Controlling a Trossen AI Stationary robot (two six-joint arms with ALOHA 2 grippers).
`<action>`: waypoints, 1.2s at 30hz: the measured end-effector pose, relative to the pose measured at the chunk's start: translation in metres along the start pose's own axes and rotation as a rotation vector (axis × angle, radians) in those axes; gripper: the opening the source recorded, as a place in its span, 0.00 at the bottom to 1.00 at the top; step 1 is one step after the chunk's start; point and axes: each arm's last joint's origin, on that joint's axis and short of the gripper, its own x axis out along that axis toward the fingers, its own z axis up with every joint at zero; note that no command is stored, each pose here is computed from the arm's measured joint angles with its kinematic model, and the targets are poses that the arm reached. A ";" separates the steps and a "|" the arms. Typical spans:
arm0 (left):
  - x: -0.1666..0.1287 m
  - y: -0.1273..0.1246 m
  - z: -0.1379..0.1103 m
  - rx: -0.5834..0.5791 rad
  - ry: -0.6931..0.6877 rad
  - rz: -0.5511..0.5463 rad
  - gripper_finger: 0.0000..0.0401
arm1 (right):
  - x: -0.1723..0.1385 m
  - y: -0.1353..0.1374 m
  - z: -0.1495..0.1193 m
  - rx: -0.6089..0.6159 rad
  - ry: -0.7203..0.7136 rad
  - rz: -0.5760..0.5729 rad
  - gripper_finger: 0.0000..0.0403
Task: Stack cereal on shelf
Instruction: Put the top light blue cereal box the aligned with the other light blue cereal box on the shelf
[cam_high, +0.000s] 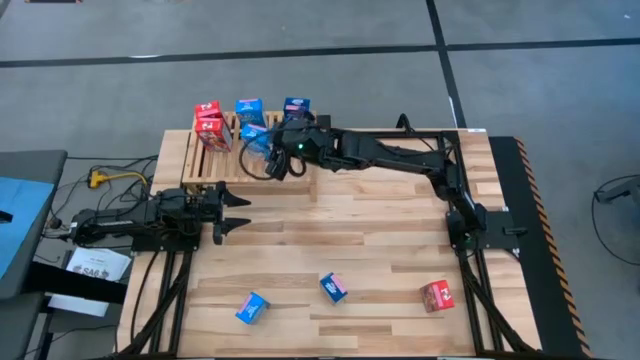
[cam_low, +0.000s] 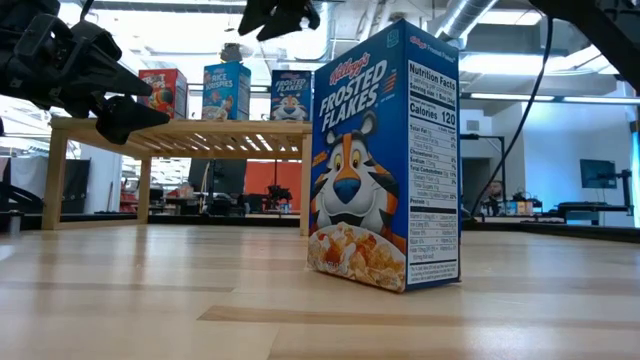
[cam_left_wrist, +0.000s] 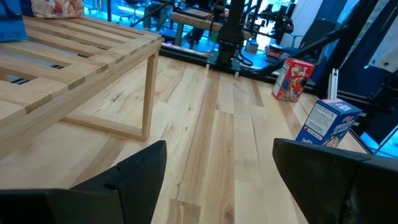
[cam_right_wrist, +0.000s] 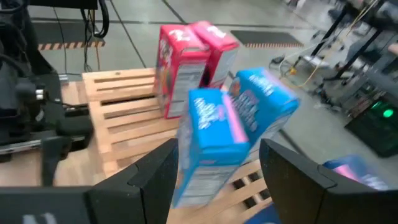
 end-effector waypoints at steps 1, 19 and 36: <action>0.000 0.000 0.000 0.000 0.001 0.000 0.71 | -0.002 -0.002 0.004 -0.016 -0.011 -0.002 0.62; 0.000 0.000 0.000 0.000 0.001 0.000 0.71 | 0.009 -0.014 -0.002 -0.071 0.004 0.105 0.36; 0.000 0.000 0.000 0.000 0.001 0.001 0.71 | 0.024 -0.007 -0.025 -0.007 0.073 0.101 0.27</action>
